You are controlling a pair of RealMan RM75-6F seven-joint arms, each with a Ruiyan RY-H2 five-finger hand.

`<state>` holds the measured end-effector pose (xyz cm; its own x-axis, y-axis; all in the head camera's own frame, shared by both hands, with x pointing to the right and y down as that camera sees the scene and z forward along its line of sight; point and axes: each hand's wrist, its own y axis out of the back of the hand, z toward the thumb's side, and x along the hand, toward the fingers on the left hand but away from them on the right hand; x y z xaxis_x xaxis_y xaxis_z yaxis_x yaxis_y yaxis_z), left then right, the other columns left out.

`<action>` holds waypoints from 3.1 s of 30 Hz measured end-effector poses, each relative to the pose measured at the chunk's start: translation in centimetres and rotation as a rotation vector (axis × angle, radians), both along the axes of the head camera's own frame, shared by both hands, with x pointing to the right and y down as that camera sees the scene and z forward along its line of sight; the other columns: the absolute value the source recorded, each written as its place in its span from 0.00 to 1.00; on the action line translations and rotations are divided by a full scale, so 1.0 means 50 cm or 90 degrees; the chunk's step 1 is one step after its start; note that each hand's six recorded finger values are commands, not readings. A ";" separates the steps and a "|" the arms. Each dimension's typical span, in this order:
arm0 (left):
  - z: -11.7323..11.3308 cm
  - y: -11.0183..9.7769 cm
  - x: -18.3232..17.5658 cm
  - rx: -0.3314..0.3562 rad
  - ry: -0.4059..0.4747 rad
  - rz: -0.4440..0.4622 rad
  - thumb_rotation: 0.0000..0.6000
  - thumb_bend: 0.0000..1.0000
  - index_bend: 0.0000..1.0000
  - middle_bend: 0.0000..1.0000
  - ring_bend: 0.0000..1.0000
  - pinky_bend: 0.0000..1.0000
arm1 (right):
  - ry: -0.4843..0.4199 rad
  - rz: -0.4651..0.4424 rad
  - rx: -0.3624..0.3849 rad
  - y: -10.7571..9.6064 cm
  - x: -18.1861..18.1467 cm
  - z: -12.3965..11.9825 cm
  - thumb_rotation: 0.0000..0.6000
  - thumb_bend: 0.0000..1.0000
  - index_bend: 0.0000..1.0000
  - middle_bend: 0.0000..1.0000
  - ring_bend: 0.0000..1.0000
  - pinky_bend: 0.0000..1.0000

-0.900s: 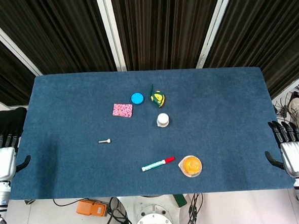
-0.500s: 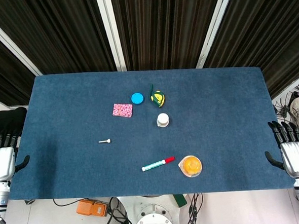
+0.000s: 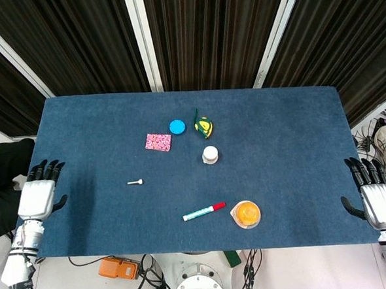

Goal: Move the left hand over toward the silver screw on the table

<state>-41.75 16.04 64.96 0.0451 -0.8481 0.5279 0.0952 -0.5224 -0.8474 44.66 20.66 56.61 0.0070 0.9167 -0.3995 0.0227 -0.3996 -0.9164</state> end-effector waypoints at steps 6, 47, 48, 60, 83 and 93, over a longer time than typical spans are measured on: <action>0.051 -0.021 0.102 -0.048 0.019 0.042 1.00 0.24 0.24 0.10 0.03 0.12 | -0.004 0.003 0.000 -0.001 0.002 -0.001 1.00 0.46 0.09 0.13 0.10 0.04; 0.168 -0.044 0.339 -0.147 0.065 0.079 1.00 0.29 0.43 0.10 0.04 0.12 | -0.005 0.004 -0.007 -0.005 0.003 0.003 1.00 0.46 0.09 0.13 0.10 0.04; 0.169 -0.044 0.341 -0.148 0.064 0.081 1.00 0.29 0.43 0.10 0.04 0.12 | -0.005 0.004 -0.007 -0.005 0.002 0.003 1.00 0.46 0.09 0.13 0.10 0.04; 0.174 -0.047 0.352 -0.150 0.059 0.083 1.00 0.31 0.47 0.11 0.04 0.12 | -0.005 0.003 -0.008 -0.005 0.003 0.003 1.00 0.46 0.09 0.13 0.10 0.04; 0.188 -0.051 0.343 -0.162 0.057 0.077 1.00 0.47 0.55 0.15 0.04 0.12 | -0.002 0.006 -0.009 -0.004 0.004 0.005 1.00 0.46 0.09 0.13 0.10 0.04; 0.166 -0.054 0.355 -0.152 0.085 0.087 1.00 0.55 0.59 0.18 0.04 0.12 | -0.002 0.006 -0.008 -0.004 0.004 0.004 1.00 0.46 0.09 0.13 0.10 0.04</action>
